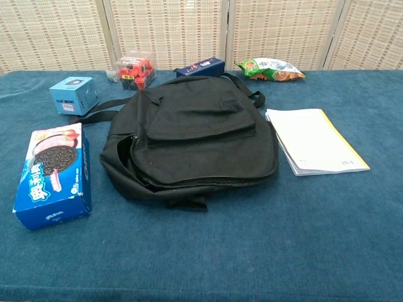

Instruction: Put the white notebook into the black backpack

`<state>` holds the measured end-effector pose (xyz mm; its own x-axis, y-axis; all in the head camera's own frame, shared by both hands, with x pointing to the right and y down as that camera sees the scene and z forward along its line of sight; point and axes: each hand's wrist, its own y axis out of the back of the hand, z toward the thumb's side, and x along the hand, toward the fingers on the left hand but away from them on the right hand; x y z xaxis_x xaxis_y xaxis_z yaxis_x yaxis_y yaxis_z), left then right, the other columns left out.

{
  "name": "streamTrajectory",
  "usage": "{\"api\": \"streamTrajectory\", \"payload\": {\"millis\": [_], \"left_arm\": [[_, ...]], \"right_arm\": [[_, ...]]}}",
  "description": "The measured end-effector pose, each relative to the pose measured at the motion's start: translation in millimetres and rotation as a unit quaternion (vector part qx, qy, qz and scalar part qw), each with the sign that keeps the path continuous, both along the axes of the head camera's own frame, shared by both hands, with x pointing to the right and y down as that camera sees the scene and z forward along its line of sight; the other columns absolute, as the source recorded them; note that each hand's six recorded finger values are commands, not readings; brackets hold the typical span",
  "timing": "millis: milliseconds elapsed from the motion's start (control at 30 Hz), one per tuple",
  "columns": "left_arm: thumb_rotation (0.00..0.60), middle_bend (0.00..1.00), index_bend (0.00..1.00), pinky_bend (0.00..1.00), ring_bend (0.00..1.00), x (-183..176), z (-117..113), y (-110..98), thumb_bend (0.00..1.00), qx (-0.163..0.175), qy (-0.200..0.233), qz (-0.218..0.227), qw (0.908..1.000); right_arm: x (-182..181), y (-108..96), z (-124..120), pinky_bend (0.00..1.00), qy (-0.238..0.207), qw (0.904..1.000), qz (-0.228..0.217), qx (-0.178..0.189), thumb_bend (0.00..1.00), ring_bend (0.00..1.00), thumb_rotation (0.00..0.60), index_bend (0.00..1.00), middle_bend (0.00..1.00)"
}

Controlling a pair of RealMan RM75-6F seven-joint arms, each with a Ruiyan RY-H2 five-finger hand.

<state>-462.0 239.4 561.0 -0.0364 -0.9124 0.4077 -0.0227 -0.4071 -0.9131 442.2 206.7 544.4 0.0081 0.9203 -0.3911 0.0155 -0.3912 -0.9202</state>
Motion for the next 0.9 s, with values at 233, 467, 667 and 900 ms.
{"api": "streamTrajectory", "payload": {"millis": [233, 467, 667, 900], "left_arm": [[0.600, 0.00, 0.03, 0.00, 0.00, 0.2, -1.5, -0.5, 0.28, 0.004, 0.000, -0.001, 1.0000], [0.600, 0.00, 0.03, 0.00, 0.00, 1.1, -1.9, -0.6, 0.28, 0.005, 0.001, -0.002, 1.0000], [0.600, 0.00, 0.03, 0.00, 0.00, 0.6, -2.1, -0.9, 0.28, 0.004, -0.001, -0.002, 1.0000], [0.600, 0.00, 0.03, 0.00, 0.00, -2.0, -4.3, 3.1, 0.28, 0.008, -0.002, -0.007, 0.9999]], "right_arm": [[1.2, 1.7, -1.0, 0.16, 0.000, 1.0000, 0.000, 0.001, 0.17, 0.08, 0.600, 0.22, 0.23], [-0.2, 0.2, 0.0, 0.17, -0.003, 1.0000, -0.004, 0.002, 0.17, 0.08, 0.600, 0.22, 0.23], [-3.6, -3.6, 3.8, 0.17, -0.005, 0.9999, -0.014, -0.002, 0.17, 0.09, 0.600, 0.22, 0.24], [-13.3, -20.3, 17.8, 0.17, -0.010, 0.9987, -0.046, -0.018, 0.16, 0.10, 0.600, 0.22, 0.24]]}}
